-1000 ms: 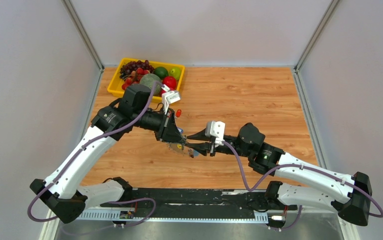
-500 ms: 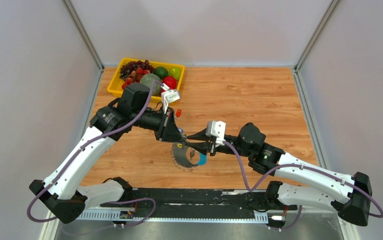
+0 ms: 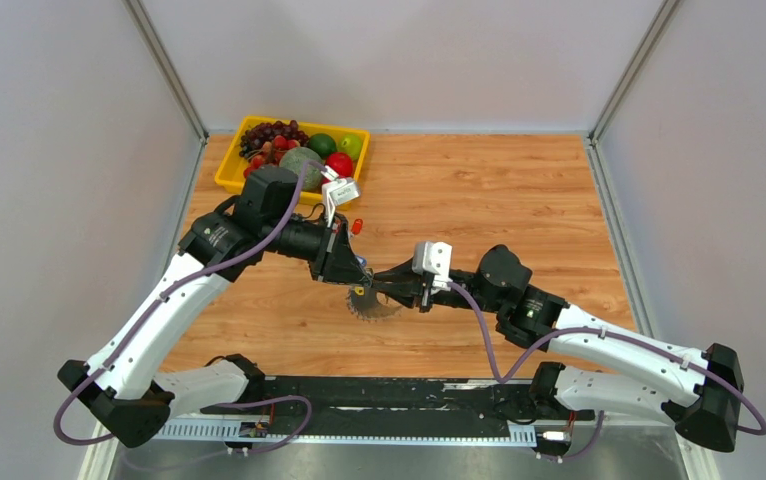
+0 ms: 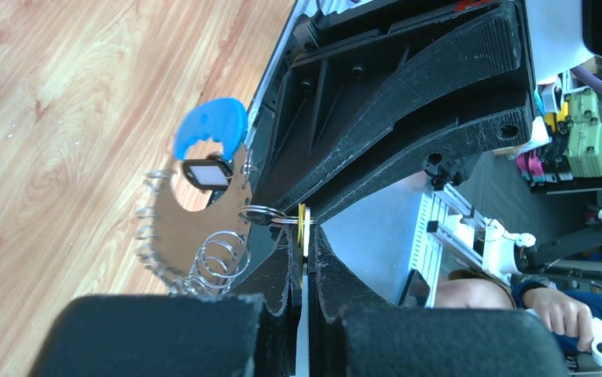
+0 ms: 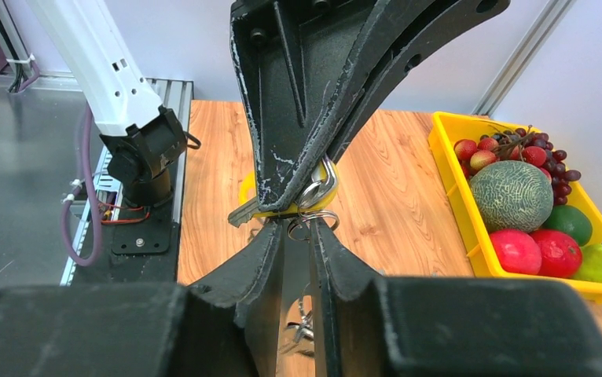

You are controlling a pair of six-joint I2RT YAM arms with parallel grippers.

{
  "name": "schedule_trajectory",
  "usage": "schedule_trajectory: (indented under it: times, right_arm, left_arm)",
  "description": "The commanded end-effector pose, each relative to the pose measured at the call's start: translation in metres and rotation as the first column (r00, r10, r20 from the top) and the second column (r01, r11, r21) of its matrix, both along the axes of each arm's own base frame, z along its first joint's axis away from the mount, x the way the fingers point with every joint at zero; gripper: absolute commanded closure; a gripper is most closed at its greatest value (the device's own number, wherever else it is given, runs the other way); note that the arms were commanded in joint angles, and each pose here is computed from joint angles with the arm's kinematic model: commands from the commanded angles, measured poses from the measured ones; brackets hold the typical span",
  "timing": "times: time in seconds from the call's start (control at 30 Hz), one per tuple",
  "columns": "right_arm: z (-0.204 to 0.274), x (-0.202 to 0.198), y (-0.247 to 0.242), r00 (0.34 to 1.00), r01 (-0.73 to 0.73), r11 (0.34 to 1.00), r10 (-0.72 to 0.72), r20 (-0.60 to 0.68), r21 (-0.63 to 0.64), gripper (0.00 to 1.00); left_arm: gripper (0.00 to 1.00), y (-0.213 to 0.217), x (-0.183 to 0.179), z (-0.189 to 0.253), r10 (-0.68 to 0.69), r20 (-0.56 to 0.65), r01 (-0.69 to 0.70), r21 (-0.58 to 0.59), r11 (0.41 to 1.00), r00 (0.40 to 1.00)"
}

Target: Remove the keys from the keyring

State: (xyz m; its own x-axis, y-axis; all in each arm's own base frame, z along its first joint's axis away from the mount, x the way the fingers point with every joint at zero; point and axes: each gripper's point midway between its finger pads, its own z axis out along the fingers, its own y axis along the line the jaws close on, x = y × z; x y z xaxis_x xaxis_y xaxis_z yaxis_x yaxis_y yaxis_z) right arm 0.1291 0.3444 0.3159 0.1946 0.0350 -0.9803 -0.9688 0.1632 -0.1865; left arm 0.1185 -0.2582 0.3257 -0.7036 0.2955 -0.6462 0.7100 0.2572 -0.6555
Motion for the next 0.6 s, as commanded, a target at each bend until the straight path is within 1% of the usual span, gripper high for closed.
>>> schedule_trajectory:
  times: [0.0,0.07,0.13,0.27,0.4,0.57]
  right_arm:
    - [0.027,0.0,0.001,1.0,-0.003,0.996,0.001,0.028,0.09,0.79]
    - [0.027,0.0,0.0,1.0,0.0,0.996,-0.003,0.031,0.094,0.79]
    - [0.028,0.001,0.0,0.999,0.005,0.995,-0.008,0.032,0.097,0.82]
    - [0.025,0.003,0.0,0.999,0.01,0.996,-0.013,0.033,0.088,0.99]
    - [0.021,-0.004,0.001,0.997,-0.032,0.997,0.027,0.069,0.071,1.0]
    - [0.015,-0.007,-0.003,0.992,-0.044,0.997,0.035,0.123,0.065,1.0]
  left_arm:
    - [1.0,-0.001,-0.008,0.017,-0.033,0.036,0.035,-0.062,0.997,0.999]
    - [1.0,-0.002,-0.008,0.017,-0.033,0.036,0.036,-0.063,0.997,0.999]
    - [1.0,-0.002,-0.008,0.017,-0.033,0.033,0.035,-0.063,0.997,0.999]
    - [1.0,-0.002,-0.008,0.018,-0.03,0.032,0.032,-0.065,0.997,0.999]
    - [1.0,-0.002,-0.007,0.018,-0.021,0.014,0.022,-0.062,0.998,1.0]
    - [1.0,-0.003,-0.007,0.018,-0.016,0.003,0.016,-0.058,0.998,1.0]
